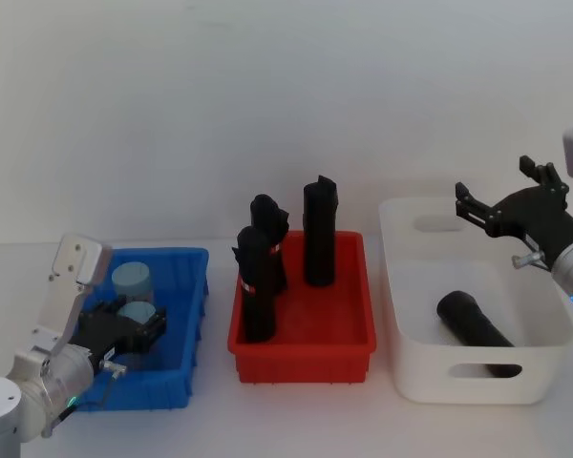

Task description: Pick the cotton swabs from the blue box and place them into the white box.

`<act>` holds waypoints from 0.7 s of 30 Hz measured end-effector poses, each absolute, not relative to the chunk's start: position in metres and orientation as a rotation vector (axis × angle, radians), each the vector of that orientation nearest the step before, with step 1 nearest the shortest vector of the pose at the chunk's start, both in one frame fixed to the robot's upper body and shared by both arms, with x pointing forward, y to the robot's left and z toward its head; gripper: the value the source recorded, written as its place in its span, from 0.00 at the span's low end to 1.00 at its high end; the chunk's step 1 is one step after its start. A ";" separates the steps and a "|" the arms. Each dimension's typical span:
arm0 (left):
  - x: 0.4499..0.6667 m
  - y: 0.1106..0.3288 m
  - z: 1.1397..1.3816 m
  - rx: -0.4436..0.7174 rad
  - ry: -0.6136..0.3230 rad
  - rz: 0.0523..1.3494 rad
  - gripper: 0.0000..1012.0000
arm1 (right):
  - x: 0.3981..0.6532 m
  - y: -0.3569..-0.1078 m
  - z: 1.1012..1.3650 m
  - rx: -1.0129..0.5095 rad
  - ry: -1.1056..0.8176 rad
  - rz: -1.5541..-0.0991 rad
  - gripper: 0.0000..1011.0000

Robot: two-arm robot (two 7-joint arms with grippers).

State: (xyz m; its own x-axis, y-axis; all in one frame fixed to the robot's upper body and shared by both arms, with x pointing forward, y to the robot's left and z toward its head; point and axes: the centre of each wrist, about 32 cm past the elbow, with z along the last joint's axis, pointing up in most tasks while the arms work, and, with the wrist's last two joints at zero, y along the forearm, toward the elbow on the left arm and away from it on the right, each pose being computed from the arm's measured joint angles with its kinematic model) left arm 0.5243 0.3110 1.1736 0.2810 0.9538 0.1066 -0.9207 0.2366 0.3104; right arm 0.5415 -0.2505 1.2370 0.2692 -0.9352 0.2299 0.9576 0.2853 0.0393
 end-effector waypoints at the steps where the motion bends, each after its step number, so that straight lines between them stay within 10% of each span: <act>1: 0.524 0.311 1.174 0.341 0.113 1.289 0.66 | 0.542 -0.251 1.237 -0.115 -0.225 -1.280 0.99; 21: 0.525 0.311 1.174 0.337 0.111 1.288 0.66 | 0.542 -0.251 1.237 -0.115 -0.225 -1.280 0.99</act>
